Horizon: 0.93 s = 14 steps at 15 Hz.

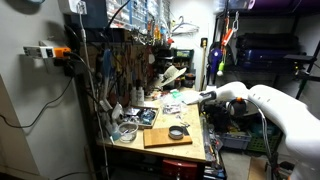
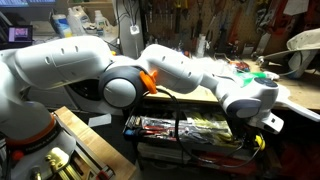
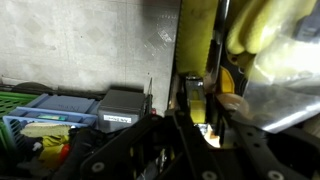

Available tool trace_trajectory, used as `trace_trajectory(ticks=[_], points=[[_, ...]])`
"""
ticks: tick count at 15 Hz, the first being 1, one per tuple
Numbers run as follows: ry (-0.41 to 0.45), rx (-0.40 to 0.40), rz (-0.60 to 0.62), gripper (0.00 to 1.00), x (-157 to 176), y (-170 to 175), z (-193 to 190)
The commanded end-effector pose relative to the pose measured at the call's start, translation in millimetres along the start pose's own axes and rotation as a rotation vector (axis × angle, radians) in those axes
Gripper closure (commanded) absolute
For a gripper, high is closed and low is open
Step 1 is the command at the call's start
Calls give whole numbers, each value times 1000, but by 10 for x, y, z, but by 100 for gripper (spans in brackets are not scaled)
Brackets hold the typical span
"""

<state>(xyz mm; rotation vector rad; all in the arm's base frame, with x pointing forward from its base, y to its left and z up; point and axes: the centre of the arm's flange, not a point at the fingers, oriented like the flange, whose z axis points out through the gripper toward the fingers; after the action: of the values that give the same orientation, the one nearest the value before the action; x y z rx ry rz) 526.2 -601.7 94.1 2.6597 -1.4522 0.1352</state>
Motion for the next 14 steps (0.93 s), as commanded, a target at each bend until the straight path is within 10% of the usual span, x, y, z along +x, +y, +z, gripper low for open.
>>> trace_trajectory(ticks=[1, 14], points=[[38, -14, 22, 94, 64, 25, -153], [69, -21, 22, 94, -332, 152, -1050]])
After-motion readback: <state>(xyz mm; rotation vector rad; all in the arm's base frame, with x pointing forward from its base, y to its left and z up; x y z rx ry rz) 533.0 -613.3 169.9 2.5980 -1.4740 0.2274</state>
